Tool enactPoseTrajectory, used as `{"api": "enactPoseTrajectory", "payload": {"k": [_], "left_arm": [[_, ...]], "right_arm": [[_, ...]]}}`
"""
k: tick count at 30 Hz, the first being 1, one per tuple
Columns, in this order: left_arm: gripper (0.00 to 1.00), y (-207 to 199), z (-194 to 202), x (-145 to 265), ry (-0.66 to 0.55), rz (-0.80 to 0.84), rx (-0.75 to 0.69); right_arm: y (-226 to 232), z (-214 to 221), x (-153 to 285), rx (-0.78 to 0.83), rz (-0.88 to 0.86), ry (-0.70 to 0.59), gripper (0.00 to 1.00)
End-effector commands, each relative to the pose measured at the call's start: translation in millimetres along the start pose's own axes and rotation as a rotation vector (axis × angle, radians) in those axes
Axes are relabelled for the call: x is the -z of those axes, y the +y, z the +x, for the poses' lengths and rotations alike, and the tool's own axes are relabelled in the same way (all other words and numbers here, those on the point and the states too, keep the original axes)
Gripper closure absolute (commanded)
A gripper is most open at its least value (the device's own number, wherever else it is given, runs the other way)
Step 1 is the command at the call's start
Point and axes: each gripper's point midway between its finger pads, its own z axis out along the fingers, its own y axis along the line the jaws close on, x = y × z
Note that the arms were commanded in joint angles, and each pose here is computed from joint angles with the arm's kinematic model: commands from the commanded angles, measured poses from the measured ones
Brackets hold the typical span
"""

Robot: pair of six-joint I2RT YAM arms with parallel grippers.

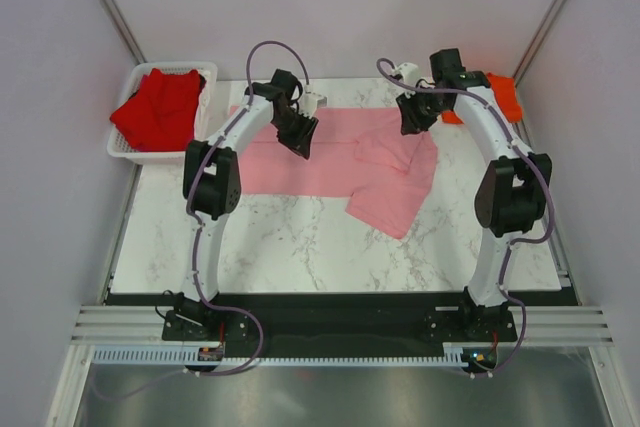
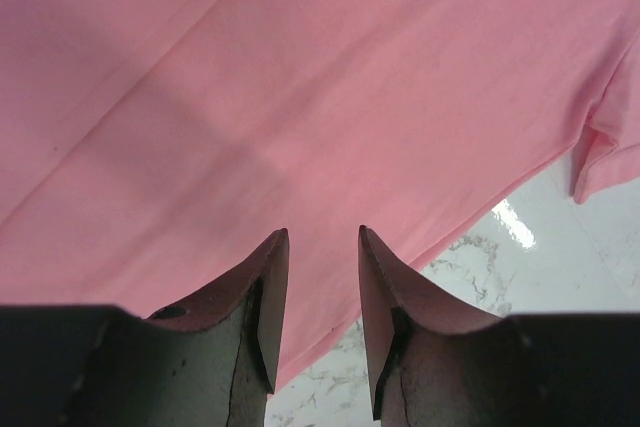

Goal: Fold and stack the t-shirts
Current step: Fold the tshirt

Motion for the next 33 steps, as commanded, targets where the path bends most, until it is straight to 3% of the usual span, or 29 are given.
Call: {"api": "enactPoseTrajectory", "payload": {"k": [1, 7, 17, 33], "left_arm": [[0.59, 9, -3, 38, -0.04, -0.077, -0.011], [0.59, 36, 26, 57, -0.018, -0.121, 0.057], [0.58, 68, 58, 69, 0.006, -0.142, 0.149], [0.6, 71, 66, 64, 0.019, -0.123, 0.171]], "right_arm": [[30, -7, -36, 0.173, -0.038, 0.017, 0.72], [70, -26, -76, 0.355, -0.074, -0.001, 0.73], [67, -24, -131, 0.376, -0.057, 0.045, 0.7], [59, -17, -158, 0.364, -0.026, 0.07, 0.69]]}}
